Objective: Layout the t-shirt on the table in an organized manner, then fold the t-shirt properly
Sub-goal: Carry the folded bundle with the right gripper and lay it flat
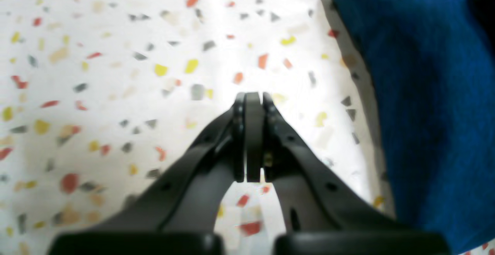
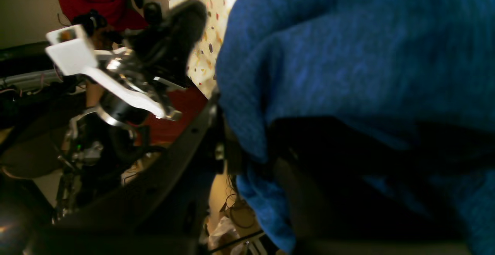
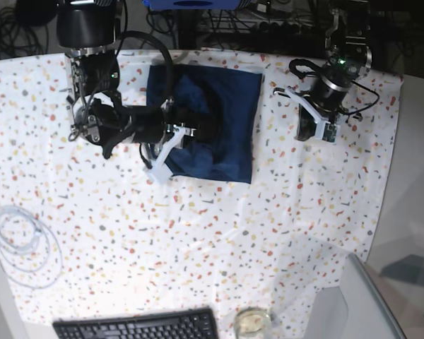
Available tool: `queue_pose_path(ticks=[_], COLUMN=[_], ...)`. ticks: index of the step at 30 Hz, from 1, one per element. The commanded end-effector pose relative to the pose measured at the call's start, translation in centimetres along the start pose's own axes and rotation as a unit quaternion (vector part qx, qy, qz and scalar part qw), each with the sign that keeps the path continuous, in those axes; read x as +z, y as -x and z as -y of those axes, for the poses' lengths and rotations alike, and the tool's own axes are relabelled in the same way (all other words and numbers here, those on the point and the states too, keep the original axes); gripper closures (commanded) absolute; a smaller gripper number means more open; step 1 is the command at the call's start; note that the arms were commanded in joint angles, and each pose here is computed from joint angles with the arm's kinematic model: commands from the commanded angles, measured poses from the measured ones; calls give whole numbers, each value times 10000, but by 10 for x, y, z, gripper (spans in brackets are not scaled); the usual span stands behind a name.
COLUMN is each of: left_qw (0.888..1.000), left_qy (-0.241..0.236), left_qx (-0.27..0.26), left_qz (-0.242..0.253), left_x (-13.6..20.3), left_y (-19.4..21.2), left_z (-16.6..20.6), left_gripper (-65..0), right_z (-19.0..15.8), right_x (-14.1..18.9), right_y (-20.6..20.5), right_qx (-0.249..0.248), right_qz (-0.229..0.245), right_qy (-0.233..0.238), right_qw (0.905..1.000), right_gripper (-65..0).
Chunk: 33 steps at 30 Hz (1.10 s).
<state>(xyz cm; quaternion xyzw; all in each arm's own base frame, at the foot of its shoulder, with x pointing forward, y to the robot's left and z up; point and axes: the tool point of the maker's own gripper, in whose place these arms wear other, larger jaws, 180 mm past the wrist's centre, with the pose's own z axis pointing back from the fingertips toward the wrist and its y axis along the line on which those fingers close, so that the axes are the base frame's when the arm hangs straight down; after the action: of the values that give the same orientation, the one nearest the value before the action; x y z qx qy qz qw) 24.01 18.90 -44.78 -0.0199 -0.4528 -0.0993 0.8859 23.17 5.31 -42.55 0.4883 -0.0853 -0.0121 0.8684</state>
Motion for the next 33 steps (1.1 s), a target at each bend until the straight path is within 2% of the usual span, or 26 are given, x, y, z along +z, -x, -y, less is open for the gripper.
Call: queue_pose_path(ticks=[1,8,12,16,18,22,24,25,33], left_qw=[9998,9977,9928,9856,9823,9780,9778,9778,9782], left_qy=[-126,-635,-1191,-1690,-1869,-2079,-2086,-2086,-2067], left_qx=[-36,-129,-100,-2,27,95,100,104,111], left_qz=[177,186,59,-93,-105,-154,-160,-166,-146], left_x=[6,38,63,85,93,102,102,102,100], left_y=[-9,-7,4,18,19,25,25,26,25], left_z=[-11,-52,-94,-129,-142,-156,-156,-156,-155], left_gripper=[0,0,0,0,0,0,0,0,0], right_z=[-13,-13,-17,-26,-30,-30,-28,-25,-45], right_x=[2,2,-4,-13,-18,-25,-26,-25,-42], right_y=[-14,-21,-17,-21,-21,-21,-21,-21,-8], right_qx=[120,122,193,300,334,57,-23,32,528], right_qz=[189,381,308,456,486,526,554,549,163], right_qy=[-195,-191,-208,-257,-269,-118,-41,18,-32], right_qw=[9996,9990,9991,9982,9979,9985,9985,9985,9985], right_gripper=[-5,-5,-8,-23,-92,-348,-444,-473,-480])
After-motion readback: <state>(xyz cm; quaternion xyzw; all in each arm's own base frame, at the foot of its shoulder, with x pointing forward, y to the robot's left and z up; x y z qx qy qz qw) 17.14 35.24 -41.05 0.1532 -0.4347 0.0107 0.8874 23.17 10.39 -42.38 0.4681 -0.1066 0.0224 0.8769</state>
